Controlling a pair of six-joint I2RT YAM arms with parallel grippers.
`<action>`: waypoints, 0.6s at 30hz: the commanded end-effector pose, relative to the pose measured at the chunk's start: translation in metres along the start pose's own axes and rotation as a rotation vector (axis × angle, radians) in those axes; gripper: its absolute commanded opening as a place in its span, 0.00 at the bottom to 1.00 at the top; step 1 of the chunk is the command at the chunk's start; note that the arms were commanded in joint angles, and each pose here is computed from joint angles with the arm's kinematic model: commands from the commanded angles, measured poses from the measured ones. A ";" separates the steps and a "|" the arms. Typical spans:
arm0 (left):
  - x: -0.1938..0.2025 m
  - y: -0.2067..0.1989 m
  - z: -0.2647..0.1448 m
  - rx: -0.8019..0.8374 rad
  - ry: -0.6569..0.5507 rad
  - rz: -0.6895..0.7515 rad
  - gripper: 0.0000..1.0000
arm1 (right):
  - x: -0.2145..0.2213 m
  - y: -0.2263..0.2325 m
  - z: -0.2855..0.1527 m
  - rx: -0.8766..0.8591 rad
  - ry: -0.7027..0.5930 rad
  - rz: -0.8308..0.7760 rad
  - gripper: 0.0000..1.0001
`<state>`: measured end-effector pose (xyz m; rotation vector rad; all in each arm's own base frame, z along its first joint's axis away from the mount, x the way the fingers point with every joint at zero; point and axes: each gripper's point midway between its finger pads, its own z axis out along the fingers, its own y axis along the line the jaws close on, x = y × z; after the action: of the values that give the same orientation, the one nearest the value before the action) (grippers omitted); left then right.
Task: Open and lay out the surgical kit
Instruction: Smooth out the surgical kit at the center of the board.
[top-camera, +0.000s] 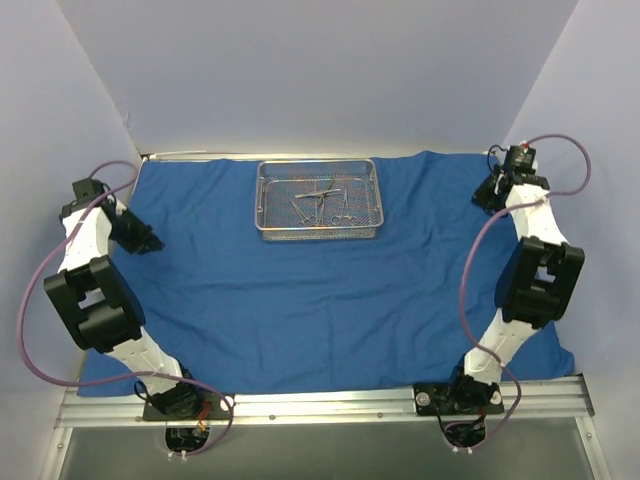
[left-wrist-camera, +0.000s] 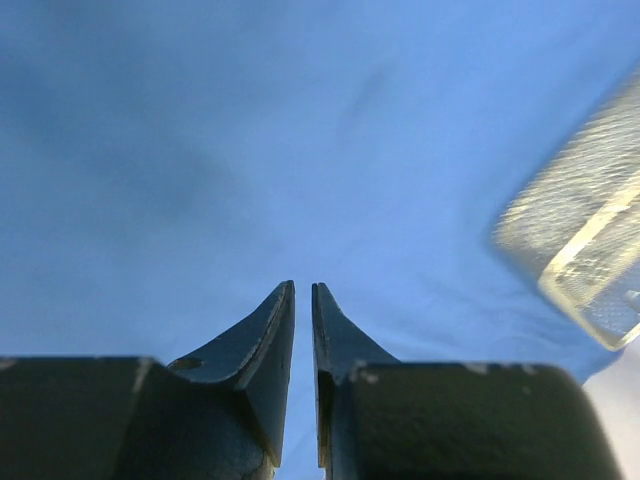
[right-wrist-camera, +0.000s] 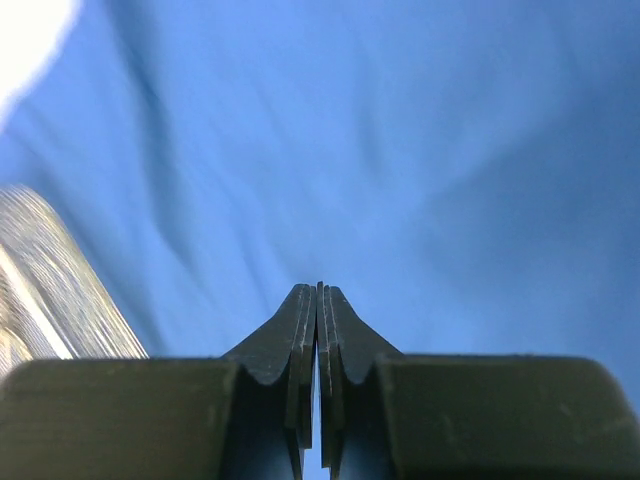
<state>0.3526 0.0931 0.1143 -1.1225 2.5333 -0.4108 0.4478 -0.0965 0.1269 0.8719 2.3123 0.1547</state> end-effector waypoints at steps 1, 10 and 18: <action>-0.038 -0.055 0.006 0.188 -0.100 0.058 0.22 | -0.058 0.044 0.038 -0.167 -0.172 -0.014 0.00; -0.100 -0.147 0.052 0.517 -0.207 0.266 0.21 | -0.092 0.109 0.115 -0.376 -0.202 -0.086 0.09; -0.147 -0.182 0.089 0.569 -0.222 0.329 0.17 | -0.082 0.127 0.168 -0.489 -0.156 -0.082 0.00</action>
<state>0.5686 0.0704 0.1033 -0.6247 2.2421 -0.7836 0.6491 -0.0794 0.0593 0.6043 2.1004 0.4895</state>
